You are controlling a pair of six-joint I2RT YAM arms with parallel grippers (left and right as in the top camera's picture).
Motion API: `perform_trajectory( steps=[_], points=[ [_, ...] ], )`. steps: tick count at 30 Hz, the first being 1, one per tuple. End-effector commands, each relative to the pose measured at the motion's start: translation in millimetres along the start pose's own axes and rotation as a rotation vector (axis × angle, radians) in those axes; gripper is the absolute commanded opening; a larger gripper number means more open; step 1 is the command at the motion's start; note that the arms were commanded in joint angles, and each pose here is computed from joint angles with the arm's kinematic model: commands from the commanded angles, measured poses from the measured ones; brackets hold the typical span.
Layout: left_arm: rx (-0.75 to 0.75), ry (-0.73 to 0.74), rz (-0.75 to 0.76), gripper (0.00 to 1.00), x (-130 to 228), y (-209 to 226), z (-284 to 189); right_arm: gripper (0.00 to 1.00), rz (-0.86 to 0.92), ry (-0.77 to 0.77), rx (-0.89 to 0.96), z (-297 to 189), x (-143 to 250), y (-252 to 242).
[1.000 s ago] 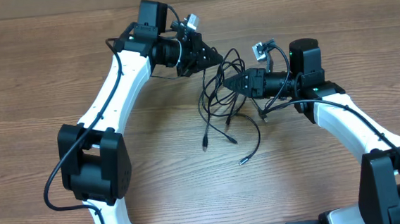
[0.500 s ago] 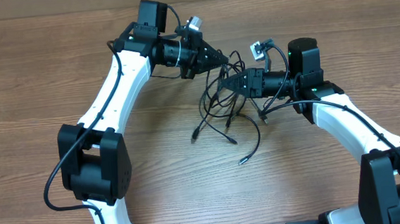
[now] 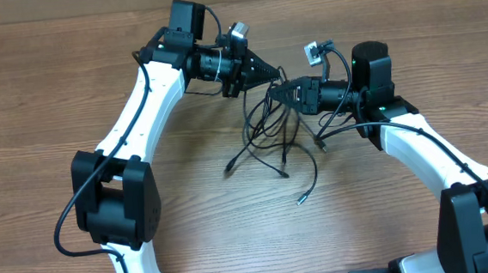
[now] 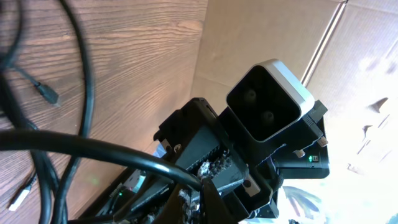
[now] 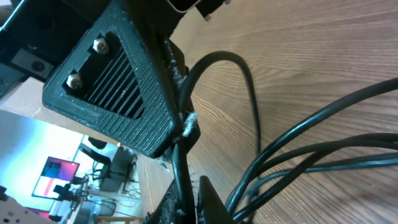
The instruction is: Untangle cables
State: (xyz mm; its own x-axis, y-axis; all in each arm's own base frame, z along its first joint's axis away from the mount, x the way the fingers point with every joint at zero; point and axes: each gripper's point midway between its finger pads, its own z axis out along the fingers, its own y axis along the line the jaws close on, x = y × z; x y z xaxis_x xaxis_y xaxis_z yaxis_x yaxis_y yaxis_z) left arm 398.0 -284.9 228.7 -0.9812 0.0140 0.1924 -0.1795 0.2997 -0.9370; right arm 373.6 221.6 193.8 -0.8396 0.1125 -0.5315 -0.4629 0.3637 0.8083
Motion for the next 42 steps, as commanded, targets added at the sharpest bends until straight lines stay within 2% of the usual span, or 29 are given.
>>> perform_trajectory(
  steps=[1,5,9,11,12,13,14,15,17,22,23,25,31,36,37,39,42],
  points=[
    [0.015,-0.008,0.105,0.04,-3.0,-11.8,-0.4,0.04,0.023,-0.016,0.054,-4.6,-3.9,-13.6],
    [-0.016,-0.038,0.259,0.05,-8.5,-6.6,-1.5,0.04,0.097,-0.026,0.113,-20.1,-3.2,-33.7],
    [-0.054,-0.058,0.338,0.25,-12.2,-0.1,-1.8,0.04,0.228,-0.024,0.216,-36.8,7.1,-60.7],
    [-0.138,-0.101,0.308,0.38,-19.3,15.6,-3.7,0.04,0.311,-0.016,0.334,-44.8,20.0,-82.2],
    [-0.19,-0.123,0.286,0.47,-22.3,25.8,-5.5,0.04,0.347,-0.01,0.4,-49.1,27.5,-92.9],
    [-0.243,-0.14,0.267,0.53,-24.1,35.8,-7.1,0.04,0.372,-0.004,0.451,-53.0,33.4,-100.7],
    [-0.285,-0.148,0.256,0.54,-24.2,43.7,-8.0,0.04,0.393,0.005,0.497,-55.9,40.1,-107.1],
    [-0.331,-0.151,0.26,0.55,-23.3,52.2,-8.8,0.04,0.407,0.013,0.525,-57.7,44.9,-110.6],
    [-0.393,-0.124,0.307,0.49,-17.2,63.3,-6.8,0.04,0.43,0.029,0.557,-60.0,52.0,-114.0],
    [-0.458,0.033,0.517,0.36,12.9,76.9,7.6,0.04,0.606,0.008,0.561,-60.5,58.2,-112.0],
    [-0.487,0.046,0.526,0.33,15.6,81.4,8.2,0.04,0.617,0.011,0.546,-59.4,56.6,-108.3],
    [-0.566,0.054,0.521,0.33,17.5,93.2,5.5,0.04,0.628,0.027,0.554,-60.0,52.2,-100.8],
    [-0.755,0.02,0.45,0.4,10.9,120.7,-20.0,0.04,0.45,0.078,0.778,-73.2,10.8,-57.0],
    [-0.963,-0.115,0.28,0.42,-3.4,145.2,-56.2,0.04,0.188,0.115,0.928,-69.7,-8.9,-19.5],
    [-0.969,-0.126,0.259,0.41,-3.4,146.4,-58.4,0.04,0.074,0.143,0.945,-60.4,-10.0,-7.5],
    [-0.935,-0.106,0.267,0.4,-0.8,143.4,-53.6,0.04,-0.033,0.148,0.991,-51.1,-10.5,0.4],
    [-0.809,-0.014,0.359,0.41,8.7,131.0,-37.3,0.04,-0.168,0.099,1.121,-45.9,-17.4,3.6]
  ],
)
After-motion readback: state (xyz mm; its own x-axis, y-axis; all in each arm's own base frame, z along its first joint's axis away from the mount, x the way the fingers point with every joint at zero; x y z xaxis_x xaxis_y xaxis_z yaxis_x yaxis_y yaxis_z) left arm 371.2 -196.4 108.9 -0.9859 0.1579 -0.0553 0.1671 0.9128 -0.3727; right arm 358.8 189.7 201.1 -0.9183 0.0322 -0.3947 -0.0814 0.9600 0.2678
